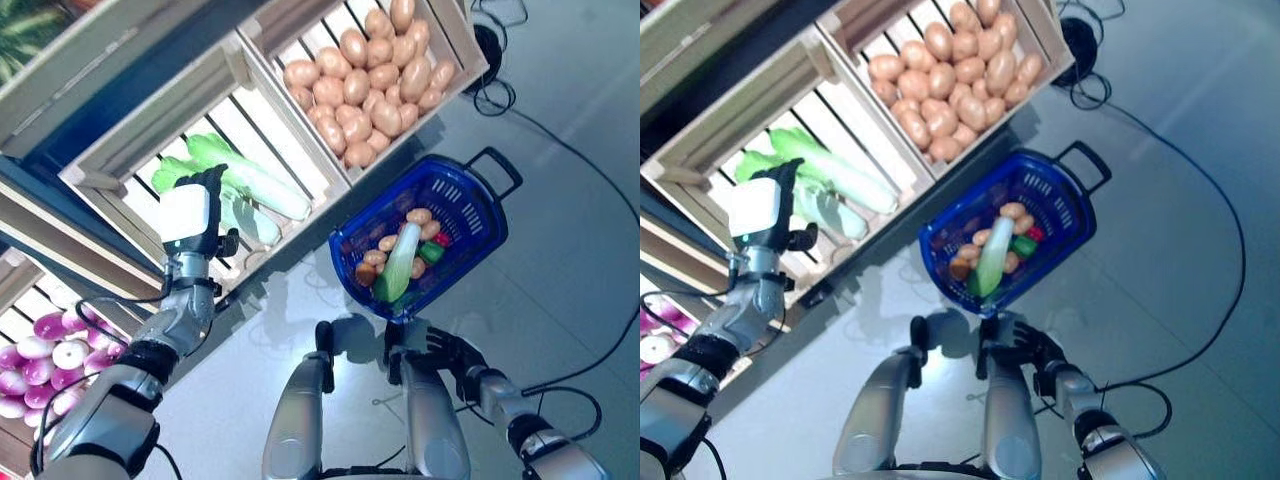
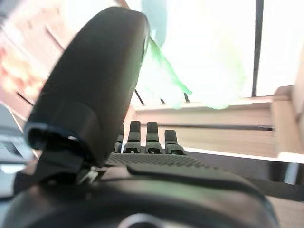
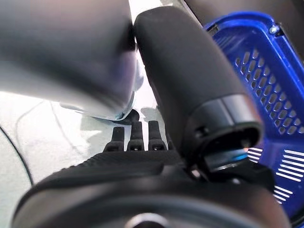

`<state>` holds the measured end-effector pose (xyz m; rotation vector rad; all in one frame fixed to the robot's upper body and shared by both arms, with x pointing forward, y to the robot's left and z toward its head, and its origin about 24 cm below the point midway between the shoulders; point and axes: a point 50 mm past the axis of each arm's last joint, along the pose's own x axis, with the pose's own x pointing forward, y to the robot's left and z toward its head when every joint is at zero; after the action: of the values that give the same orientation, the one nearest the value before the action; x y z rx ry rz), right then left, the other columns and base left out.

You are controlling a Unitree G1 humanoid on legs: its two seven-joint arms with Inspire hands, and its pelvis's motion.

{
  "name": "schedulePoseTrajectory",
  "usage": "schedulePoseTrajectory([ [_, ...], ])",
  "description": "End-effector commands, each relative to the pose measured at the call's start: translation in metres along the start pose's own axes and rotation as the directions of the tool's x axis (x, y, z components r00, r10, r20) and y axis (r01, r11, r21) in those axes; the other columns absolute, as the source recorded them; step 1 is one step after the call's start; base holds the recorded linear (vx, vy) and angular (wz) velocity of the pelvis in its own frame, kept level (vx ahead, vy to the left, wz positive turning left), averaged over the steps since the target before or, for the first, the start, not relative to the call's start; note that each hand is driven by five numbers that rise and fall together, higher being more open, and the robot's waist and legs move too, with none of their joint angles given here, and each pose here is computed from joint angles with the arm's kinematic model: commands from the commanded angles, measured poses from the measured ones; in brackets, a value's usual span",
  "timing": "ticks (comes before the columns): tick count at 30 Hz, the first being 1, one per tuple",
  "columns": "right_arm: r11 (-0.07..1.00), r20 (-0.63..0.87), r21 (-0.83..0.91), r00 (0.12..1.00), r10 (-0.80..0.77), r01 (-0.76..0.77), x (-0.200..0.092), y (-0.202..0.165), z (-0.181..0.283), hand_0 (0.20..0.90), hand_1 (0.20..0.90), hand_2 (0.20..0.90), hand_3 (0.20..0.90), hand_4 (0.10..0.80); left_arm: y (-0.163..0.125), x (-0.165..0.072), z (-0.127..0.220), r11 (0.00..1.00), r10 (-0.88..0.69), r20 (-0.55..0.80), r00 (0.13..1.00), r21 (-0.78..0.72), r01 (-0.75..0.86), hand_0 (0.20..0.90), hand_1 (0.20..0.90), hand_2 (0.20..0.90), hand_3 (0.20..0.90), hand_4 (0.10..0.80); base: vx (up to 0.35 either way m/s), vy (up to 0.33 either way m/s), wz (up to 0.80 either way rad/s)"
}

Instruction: Put vegetables into the basket

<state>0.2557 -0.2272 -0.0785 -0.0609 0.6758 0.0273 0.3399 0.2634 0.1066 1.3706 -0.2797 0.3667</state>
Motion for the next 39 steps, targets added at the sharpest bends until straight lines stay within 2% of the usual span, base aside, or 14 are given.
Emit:
schedulePoseTrajectory([
  [1, 1.0, -0.051, -0.006, 0.998, -0.028, 0.028, -0.013, -0.016, -0.025, 0.9, 0.9, 0.9, 0.9, 0.8, 0.036, 0.017, -0.02, 0.987, 0.136, -0.015, 0.991, 0.093, -0.134, 0.9, 0.9, 0.9, 0.9, 0.8, -0.042, 0.007, -0.05],
  [9, 1.0, -0.005, -0.009, 1.0, -0.02, 0.02, -0.009, -0.021, -0.005, 0.9, 0.9, 0.9, 0.9, 0.8, 0.052, 0.032, -0.02, 0.967, 0.13, 0.041, 0.991, 0.217, -0.136, 0.9, 0.9, 0.9, 0.9, 0.8, -0.023, 0.011, 0.0],
  [15, 1.0, 0.024, -0.024, 1.0, -0.014, 0.015, -0.006, -0.022, 0.013, 0.9, 0.9, 0.9, 0.9, 0.8, 0.058, 0.043, -0.022, 0.951, 0.092, 0.023, 0.996, 0.293, -0.095, 0.9, 0.9, 0.9, 0.9, 0.8, -0.044, 0.045, 0.0],
  [19, 0.999, 0.037, -0.021, 0.999, -0.027, 0.028, -0.006, -0.025, 0.019, 0.9, 0.9, 0.9, 0.9, 0.8, 0.064, 0.047, -0.024, 0.941, 0.133, 0.017, 0.991, 0.312, -0.131, 0.9, 0.9, 0.9, 0.9, 0.8, -0.033, 0.029, -0.02],
  [20, 0.999, 0.044, -0.018, 0.998, -0.036, 0.037, -0.006, -0.027, 0.02, 0.9, 0.9, 0.9, 0.9, 0.8, 0.069, 0.047, -0.027, 0.922, 0.197, 0.041, 0.98, 0.333, -0.199, 0.9, 0.9, 0.9, 0.9, 0.8, -0.058, 0.031, -0.02],
  [24, 0.998, 0.053, 0.011, 0.997, -0.057, 0.057, -0.008, -0.031, 0.017, 0.9, 0.9, 0.9, 0.9, 0.8, 0.073, 0.044, -0.035, 0.882, 0.258, 0.06, 0.964, 0.391, -0.261, 0.9, 0.9, 0.9, 0.9, 0.8, 0.007, 0.017, -0.01],
  [30, 0.998, 0.077, 0.01, 0.995, -0.061, 0.06, -0.008, -0.034, 0.021, 0.9, 0.9, 0.9, 0.9, 0.8, 0.073, 0.04, -0.043, 0.862, 0.271, 0.057, 0.961, 0.431, -0.268, 0.9, 0.9, 0.9, 0.9, 0.8, -0.008, 0.024, -0.01],
  [39, 0.997, 0.107, 0.015, 0.991, -0.077, 0.076, -0.011, -0.038, 0.026, 0.9, 0.9, 0.9, 0.9, 0.8, 0.094, 0.043, -0.053, 0.779, 0.356, 0.087, 0.931, 0.523, -0.346, 0.9, 0.9, 0.9, 0.9, 0.8, -0.012, 0.023, 0.0],
])
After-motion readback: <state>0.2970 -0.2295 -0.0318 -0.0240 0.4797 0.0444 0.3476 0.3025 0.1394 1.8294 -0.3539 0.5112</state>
